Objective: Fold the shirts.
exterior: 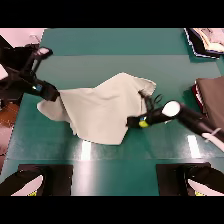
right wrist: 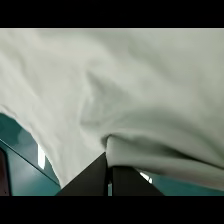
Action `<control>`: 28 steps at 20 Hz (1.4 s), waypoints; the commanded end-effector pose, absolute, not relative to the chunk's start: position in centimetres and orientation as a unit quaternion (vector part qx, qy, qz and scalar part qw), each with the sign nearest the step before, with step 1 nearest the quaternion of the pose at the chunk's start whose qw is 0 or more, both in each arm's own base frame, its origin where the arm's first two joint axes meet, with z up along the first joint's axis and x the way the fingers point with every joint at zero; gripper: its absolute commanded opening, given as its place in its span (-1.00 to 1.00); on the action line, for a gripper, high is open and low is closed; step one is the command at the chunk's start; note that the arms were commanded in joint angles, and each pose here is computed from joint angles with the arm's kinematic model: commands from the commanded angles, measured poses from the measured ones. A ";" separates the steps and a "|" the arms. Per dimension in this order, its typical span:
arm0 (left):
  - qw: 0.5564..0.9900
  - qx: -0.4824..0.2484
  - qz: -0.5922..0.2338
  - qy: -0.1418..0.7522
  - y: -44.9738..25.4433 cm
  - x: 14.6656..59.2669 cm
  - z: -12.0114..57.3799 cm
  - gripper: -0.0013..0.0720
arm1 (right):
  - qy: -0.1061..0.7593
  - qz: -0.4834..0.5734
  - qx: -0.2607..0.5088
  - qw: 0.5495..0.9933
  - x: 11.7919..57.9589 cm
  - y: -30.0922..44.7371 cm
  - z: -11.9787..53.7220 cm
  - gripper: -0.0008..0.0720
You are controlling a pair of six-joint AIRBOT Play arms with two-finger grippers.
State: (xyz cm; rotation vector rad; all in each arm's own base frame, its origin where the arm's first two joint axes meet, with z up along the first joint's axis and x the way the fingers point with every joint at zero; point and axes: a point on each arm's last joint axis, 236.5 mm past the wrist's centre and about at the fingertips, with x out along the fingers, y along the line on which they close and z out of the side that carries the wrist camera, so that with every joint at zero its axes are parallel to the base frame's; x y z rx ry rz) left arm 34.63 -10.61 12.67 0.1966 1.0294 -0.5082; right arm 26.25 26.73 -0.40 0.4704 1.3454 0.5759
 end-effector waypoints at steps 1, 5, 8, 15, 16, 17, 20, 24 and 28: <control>0.877 0.097 -0.230 0.410 -10.6 36.0 20.8 -0.90 | 0.471 0.276 0.221 0.808 31.6 23.5 11.3 -0.94; 0.930 0.124 -0.226 0.261 -10.5 33.8 35.7 -0.90 | 0.242 0.238 0.220 0.915 33.5 14.6 30.4 -0.94; 0.958 0.116 -0.213 0.154 -10.0 29.5 44.5 -0.90 | 0.142 0.193 0.183 0.954 29.4 9.6 39.4 -0.94; 0.956 0.096 -0.276 -0.008 -12.2 17.5 52.7 -0.91 | 0.077 0.070 0.109 0.989 20.2 4.9 46.5 -0.94; 0.953 0.096 -0.286 -0.019 -12.5 16.5 53.1 -0.90 | 0.088 0.058 0.104 0.989 19.8 4.7 46.5 -0.94; 0.952 0.098 -0.291 -0.017 -12.7 16.4 53.0 -0.90 | 0.108 0.051 0.103 0.988 19.8 4.6 46.1 -0.94; 0.949 0.088 -0.296 0.056 -13.2 20.2 48.7 -0.90 | 0.178 0.086 0.127 0.972 21.4 5.3 44.2 -0.94; 0.901 0.072 -0.313 0.291 -14.1 28.3 33.0 -0.90 | 0.295 0.130 0.191 0.927 25.3 4.4 39.5 -0.94; 0.824 0.047 -0.320 0.464 -14.8 33.9 19.0 -0.90 | 0.415 0.160 0.215 0.869 31.8 4.9 31.6 -0.94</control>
